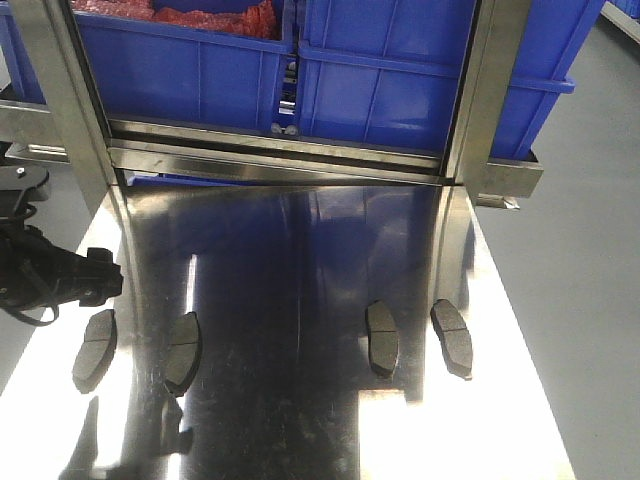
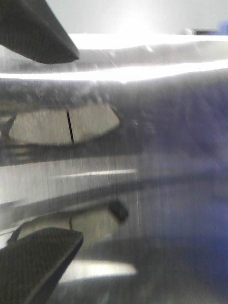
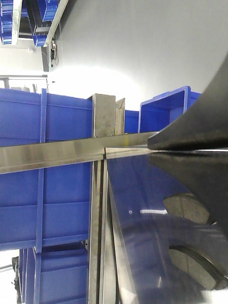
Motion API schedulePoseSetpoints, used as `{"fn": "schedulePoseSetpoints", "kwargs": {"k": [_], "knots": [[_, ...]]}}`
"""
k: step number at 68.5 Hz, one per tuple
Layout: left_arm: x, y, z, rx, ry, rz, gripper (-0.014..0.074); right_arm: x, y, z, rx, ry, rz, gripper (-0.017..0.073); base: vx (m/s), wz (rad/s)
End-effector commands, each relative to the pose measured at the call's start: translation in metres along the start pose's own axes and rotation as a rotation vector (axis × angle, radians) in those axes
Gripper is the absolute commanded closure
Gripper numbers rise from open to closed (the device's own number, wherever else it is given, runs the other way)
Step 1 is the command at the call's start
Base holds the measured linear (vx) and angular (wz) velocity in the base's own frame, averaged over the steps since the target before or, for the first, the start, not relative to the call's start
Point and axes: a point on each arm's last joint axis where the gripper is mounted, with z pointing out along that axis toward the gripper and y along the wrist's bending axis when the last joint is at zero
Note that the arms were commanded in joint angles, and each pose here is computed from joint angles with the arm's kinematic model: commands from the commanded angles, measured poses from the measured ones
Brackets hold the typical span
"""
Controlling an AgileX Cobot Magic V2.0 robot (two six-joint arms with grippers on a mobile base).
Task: Move and align brake pads A on conveyor
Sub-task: 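Lower the left gripper onto the brake pad nearest it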
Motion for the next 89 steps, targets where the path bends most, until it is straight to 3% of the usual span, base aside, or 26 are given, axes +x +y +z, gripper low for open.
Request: {"fn": "schedulePoseSetpoints", "kwargs": {"k": [1, 28, 63, 89], "knots": [[-0.012, -0.002, 0.0, -0.005, -0.051, -0.033, -0.0043, -0.001, 0.0, 0.0, -0.004, -0.07, -0.014, 0.0561, 0.0, 0.0], [0.0, 0.002, 0.059, -0.033, 0.104, -0.04, -0.0022, -0.001, 0.0, 0.0, -0.004, -0.07, -0.014, 0.0561, 0.0, 0.0], [0.007, 0.004, 0.077, -0.045, 0.158, -0.059, 0.0027, -0.001, 0.0, 0.0, -0.004, -0.07, -0.014, 0.0561, 0.0, 0.0], [0.006, 0.004, 0.077, -0.047, 0.157, -0.053, 0.0209, -0.001, 0.0, 0.0, -0.004, -0.07, -0.014, 0.0561, 0.0, 0.0]]}}
